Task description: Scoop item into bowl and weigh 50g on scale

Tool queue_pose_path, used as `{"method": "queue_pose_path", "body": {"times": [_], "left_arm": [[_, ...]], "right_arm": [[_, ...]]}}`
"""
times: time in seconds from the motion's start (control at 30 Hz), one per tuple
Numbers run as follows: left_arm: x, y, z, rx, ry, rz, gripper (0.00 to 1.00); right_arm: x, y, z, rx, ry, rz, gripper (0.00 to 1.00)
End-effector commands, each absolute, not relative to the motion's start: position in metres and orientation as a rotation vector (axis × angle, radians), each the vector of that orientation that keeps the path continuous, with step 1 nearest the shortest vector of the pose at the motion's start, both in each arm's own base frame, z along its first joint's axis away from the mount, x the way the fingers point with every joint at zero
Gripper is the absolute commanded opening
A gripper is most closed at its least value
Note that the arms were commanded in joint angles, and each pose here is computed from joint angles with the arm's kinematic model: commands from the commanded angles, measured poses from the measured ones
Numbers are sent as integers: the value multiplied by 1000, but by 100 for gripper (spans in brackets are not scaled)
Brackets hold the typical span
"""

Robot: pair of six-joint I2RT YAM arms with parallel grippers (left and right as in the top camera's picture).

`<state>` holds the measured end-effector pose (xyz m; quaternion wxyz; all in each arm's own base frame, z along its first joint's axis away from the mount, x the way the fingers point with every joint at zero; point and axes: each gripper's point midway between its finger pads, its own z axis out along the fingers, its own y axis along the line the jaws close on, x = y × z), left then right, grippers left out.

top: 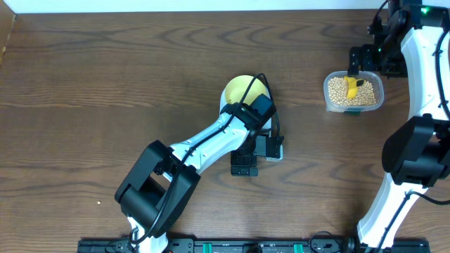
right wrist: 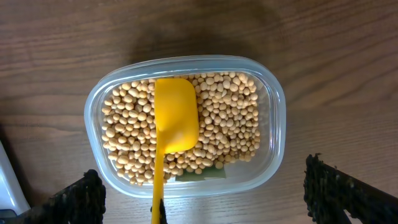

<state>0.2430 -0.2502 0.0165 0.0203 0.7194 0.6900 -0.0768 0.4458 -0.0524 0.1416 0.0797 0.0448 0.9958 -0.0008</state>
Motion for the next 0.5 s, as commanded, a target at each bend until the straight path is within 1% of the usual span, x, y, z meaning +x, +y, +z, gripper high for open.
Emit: {"method": "queue_pose_path", "body": {"times": [0.0, 0.47], "left_arm": [[237, -246, 1, 2275, 2162, -269, 98], [246, -237, -16, 2283, 2197, -189, 97]], "right_arm": [[450, -52, 144, 126, 2968, -10, 99], [450, -52, 144, 126, 2968, -10, 99]]}}
